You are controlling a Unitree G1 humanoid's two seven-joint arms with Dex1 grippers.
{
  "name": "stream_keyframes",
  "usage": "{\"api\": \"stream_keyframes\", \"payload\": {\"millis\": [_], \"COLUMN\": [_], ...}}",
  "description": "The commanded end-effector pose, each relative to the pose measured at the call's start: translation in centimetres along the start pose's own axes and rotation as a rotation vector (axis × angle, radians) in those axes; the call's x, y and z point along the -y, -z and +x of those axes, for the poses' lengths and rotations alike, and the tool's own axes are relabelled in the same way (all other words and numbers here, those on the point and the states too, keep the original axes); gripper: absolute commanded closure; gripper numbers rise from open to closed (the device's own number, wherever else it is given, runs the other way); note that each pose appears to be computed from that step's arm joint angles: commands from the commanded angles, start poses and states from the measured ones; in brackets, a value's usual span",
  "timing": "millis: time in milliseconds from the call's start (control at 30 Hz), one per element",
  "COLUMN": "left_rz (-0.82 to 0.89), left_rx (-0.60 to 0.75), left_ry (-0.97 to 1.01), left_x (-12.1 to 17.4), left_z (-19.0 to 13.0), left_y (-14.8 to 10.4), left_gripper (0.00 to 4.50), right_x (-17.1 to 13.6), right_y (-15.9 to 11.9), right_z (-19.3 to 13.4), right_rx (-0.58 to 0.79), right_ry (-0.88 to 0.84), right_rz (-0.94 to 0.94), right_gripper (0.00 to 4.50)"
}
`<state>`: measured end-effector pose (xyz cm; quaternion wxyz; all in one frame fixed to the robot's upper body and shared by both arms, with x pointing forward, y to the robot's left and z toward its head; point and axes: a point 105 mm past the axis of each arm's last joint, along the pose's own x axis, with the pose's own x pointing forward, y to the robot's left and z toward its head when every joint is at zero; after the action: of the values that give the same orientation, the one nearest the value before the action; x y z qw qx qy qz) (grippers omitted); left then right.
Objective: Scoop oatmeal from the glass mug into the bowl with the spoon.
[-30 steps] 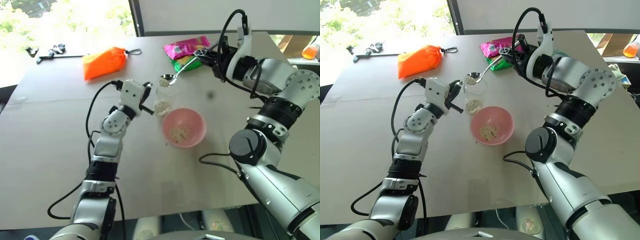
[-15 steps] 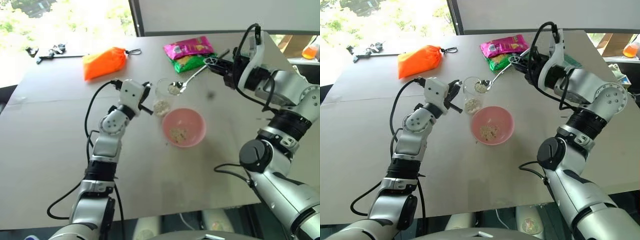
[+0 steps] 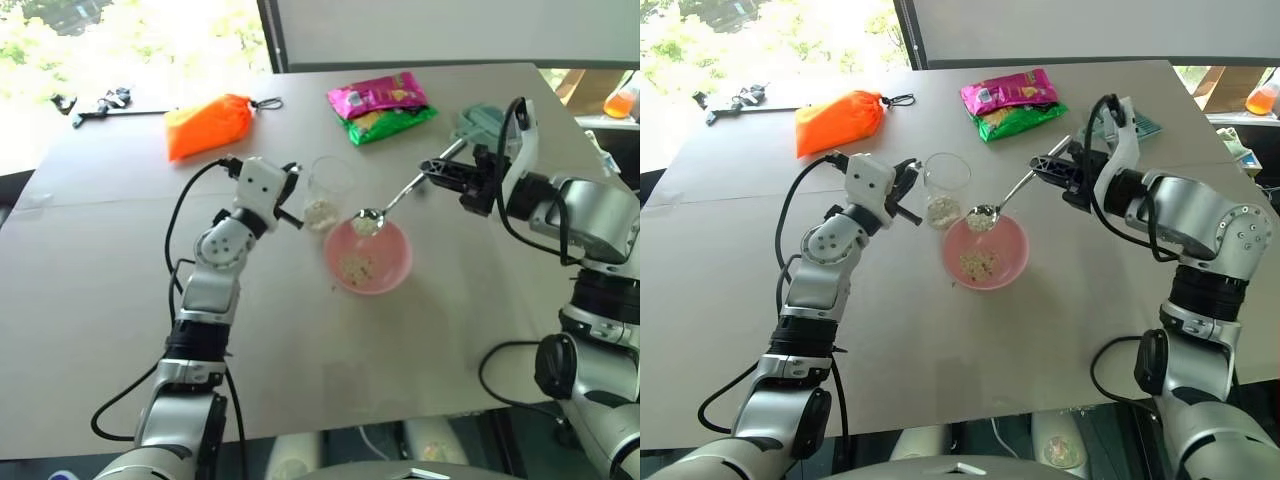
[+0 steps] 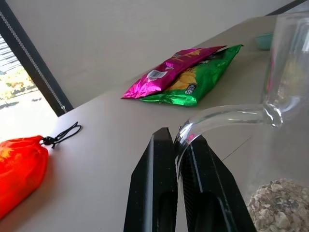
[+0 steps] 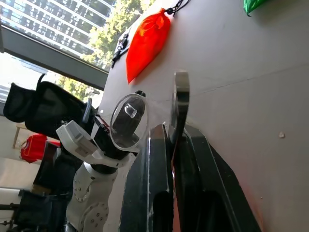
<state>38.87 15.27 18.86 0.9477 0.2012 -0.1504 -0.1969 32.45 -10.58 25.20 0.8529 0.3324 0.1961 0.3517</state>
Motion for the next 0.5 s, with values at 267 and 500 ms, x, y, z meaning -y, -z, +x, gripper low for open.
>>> {"api": "stream_keyframes", "payload": {"millis": [267, 500], "left_rz": [0.029, 0.030], "left_rx": [0.091, 0.089], "left_ry": [-0.031, -0.040], "left_x": [-1.3, -1.5], "left_z": [0.0, -0.2], "left_y": [-2.6, -2.5], "left_gripper": [4.47, 4.47], "right_x": [-3.8, -4.2], "right_y": [3.2, 5.1], "right_z": [-1.4, -1.8], "right_rx": [-0.012, -0.003], "right_ry": [-0.090, -0.139], "right_rz": [-0.354, -0.695], "right_gripper": [4.50, 4.50]}}
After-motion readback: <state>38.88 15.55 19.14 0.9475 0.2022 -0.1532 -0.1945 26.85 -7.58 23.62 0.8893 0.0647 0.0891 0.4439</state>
